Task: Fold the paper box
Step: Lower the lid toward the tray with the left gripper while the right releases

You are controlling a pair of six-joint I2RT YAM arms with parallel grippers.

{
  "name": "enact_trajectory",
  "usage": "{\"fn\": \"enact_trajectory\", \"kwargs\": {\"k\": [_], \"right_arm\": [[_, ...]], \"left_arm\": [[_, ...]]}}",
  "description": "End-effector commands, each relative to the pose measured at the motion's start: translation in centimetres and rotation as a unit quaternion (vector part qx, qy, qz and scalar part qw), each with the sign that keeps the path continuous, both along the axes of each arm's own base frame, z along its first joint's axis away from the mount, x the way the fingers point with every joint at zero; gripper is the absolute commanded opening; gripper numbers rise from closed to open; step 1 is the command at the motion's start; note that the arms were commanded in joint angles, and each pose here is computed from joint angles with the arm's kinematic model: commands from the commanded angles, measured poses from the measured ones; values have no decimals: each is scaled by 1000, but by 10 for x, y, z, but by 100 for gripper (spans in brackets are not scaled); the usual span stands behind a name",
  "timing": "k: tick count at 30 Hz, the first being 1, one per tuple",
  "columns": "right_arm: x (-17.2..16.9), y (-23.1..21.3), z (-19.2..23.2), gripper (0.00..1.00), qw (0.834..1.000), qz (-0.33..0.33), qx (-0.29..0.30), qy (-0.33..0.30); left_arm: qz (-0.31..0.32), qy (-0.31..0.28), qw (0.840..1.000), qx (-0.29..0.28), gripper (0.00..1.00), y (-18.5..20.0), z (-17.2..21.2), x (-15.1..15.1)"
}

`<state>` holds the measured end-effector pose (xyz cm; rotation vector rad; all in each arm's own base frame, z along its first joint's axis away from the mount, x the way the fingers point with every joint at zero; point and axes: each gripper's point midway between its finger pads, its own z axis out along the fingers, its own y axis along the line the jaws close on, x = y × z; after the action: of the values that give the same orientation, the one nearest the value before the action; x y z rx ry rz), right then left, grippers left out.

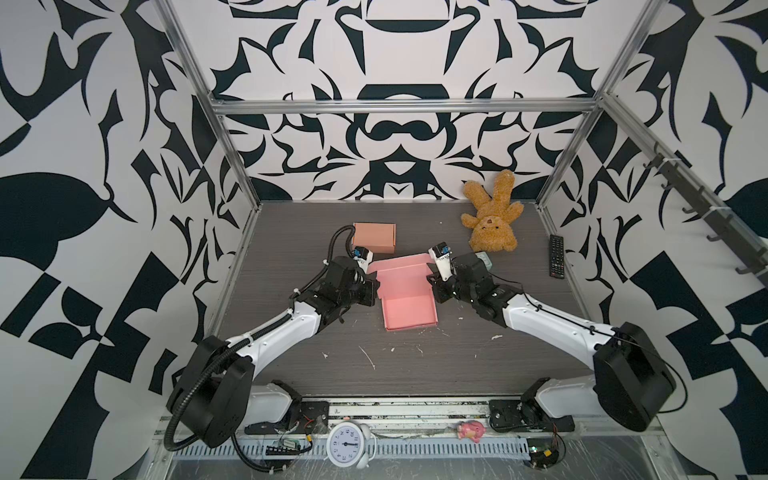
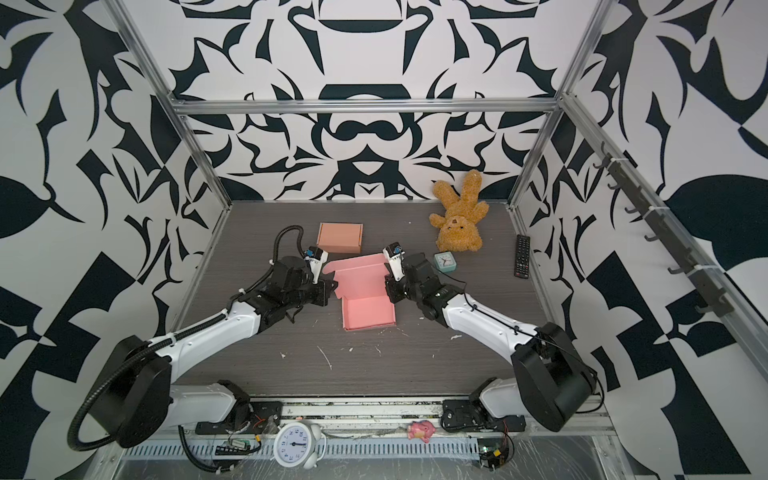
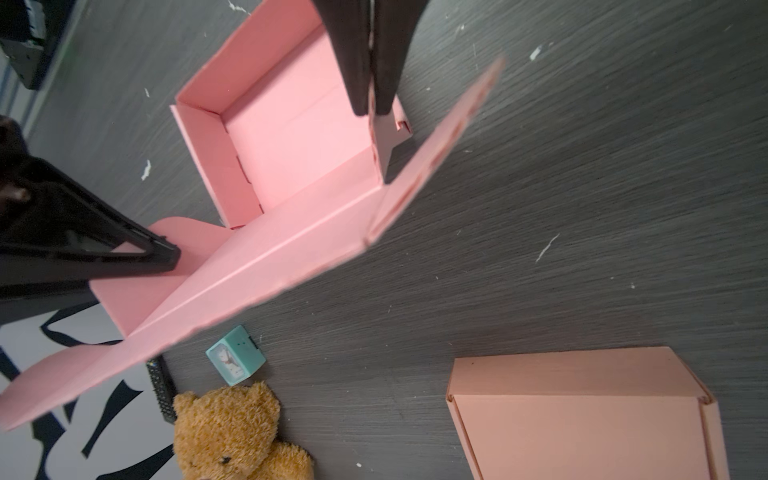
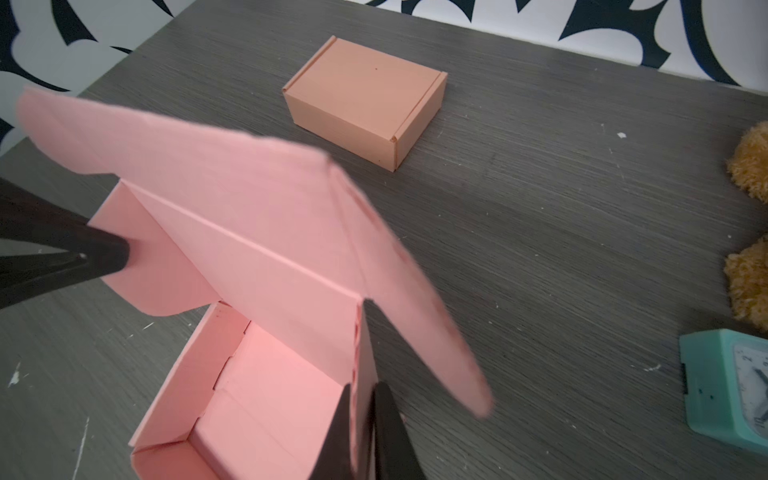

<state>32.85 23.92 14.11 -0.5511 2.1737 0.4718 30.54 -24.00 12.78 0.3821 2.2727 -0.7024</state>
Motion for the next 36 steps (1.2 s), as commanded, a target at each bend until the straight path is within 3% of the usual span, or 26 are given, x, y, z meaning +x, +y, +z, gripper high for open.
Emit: {"fn": "enact_trajectory", "kwargs": {"k": [1,15,36], "right_arm": [[7,8,23,10,1000,-9,21,-19],[8,10,8,12,1000,-11,-1,-3],[0,8,-4,19,1000,-9,-4,11]], "left_arm": [[-13,-42,999,-1,5,-13,14,11],[10,-99,994,48,5,-23,-8,13],[6,-185,980,74,5,-44,-13,-14]]}}
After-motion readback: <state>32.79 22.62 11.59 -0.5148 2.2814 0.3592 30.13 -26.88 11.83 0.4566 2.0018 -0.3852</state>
